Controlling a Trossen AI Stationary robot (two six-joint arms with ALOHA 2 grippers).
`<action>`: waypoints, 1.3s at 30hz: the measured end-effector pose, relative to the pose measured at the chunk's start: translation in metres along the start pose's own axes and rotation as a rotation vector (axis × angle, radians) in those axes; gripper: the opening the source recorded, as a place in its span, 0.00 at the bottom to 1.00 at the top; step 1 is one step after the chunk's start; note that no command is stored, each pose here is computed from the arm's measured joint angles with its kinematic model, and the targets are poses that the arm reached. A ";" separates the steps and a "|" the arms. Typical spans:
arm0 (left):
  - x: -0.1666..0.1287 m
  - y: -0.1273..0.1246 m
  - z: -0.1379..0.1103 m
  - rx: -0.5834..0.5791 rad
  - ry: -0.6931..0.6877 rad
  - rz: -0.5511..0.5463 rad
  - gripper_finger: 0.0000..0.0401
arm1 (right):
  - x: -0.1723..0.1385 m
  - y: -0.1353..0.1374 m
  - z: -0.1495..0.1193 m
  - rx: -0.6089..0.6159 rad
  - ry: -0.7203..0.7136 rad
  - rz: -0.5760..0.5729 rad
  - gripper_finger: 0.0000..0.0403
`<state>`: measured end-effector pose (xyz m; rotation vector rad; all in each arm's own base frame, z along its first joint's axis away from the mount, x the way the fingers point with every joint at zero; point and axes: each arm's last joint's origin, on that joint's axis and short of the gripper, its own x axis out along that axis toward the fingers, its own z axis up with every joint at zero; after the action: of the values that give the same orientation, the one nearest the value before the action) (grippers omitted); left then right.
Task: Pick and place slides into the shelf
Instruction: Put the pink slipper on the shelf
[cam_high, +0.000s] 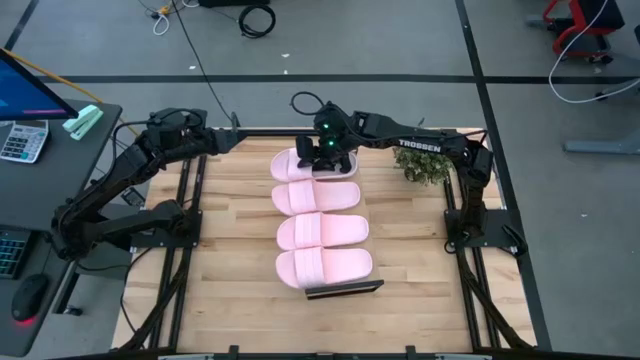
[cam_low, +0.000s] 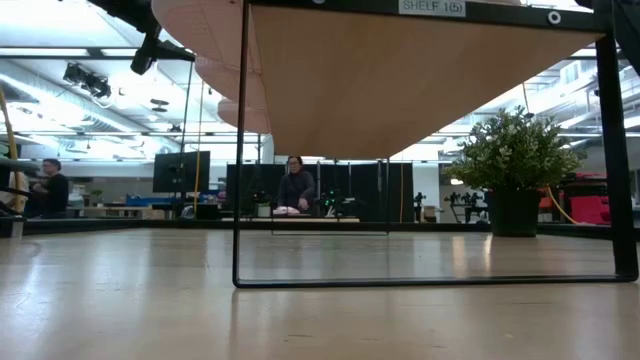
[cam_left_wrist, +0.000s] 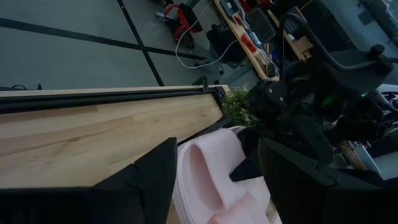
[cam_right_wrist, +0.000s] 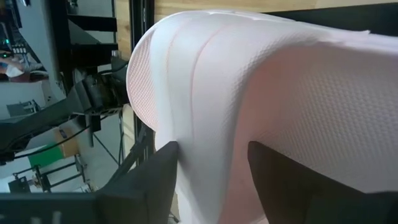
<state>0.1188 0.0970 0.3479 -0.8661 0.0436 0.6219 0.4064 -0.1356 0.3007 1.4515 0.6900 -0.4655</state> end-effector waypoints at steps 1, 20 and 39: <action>0.000 0.000 0.000 0.000 0.000 0.000 0.58 | 0.000 0.000 0.000 -0.001 -0.003 -0.001 0.53; 0.000 0.000 0.000 0.002 0.001 0.001 0.58 | -0.028 0.006 -0.002 -0.018 -0.099 0.000 0.58; 0.043 -0.015 -0.006 -0.009 0.152 -0.200 0.58 | -0.121 0.015 -0.031 -0.270 -0.233 -0.008 0.55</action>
<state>0.1638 0.1064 0.3424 -0.9122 0.0906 0.3689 0.3238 -0.1183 0.3939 1.1202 0.5483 -0.5175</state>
